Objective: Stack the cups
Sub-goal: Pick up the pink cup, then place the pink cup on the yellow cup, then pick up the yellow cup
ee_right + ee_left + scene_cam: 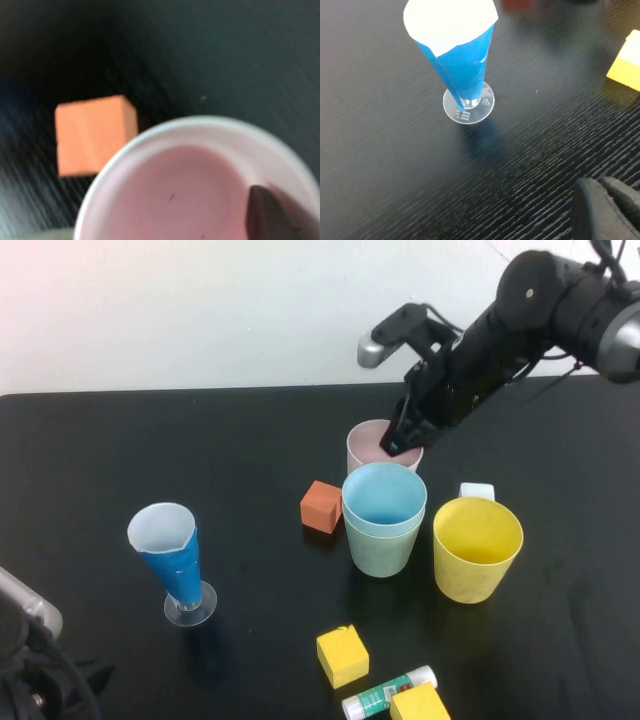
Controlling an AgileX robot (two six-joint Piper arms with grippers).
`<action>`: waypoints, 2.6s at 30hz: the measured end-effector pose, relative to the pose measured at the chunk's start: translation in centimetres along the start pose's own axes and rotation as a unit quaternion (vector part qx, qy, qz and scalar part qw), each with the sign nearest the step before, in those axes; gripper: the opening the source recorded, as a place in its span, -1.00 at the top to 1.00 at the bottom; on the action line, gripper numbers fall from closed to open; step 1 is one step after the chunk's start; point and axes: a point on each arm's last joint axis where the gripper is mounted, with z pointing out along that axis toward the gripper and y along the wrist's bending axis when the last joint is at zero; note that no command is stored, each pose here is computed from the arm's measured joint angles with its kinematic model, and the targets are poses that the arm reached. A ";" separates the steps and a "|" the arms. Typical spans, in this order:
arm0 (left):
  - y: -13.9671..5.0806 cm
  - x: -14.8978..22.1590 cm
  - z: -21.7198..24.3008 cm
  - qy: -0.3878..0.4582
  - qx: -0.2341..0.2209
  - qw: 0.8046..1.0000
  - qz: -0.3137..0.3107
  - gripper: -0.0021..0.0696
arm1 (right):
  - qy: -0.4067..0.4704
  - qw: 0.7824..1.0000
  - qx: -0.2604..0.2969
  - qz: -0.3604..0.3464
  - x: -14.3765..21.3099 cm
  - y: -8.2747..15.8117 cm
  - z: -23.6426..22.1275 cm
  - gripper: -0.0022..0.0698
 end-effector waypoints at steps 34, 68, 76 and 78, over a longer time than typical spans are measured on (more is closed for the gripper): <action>-0.2 -0.3 0.0 -0.014 0.010 1.000 -0.010 0.94 | 0.027 0.999 0.047 0.002 2.0 5.2 -15.8 0.86; -0.6 -0.5 0.0 -0.026 0.033 0.999 -0.026 0.94 | 0.075 0.997 0.018 -0.031 5.6 4.9 -10.8 0.61; -0.6 -0.5 0.0 -0.026 0.036 0.999 -0.030 0.94 | 0.094 0.995 0.002 -0.033 5.9 5.2 -10.9 0.05; -0.6 -0.5 0.0 -0.026 0.036 0.999 -0.030 0.94 | 0.094 0.995 0.002 -0.033 5.9 5.2 -10.9 -0.09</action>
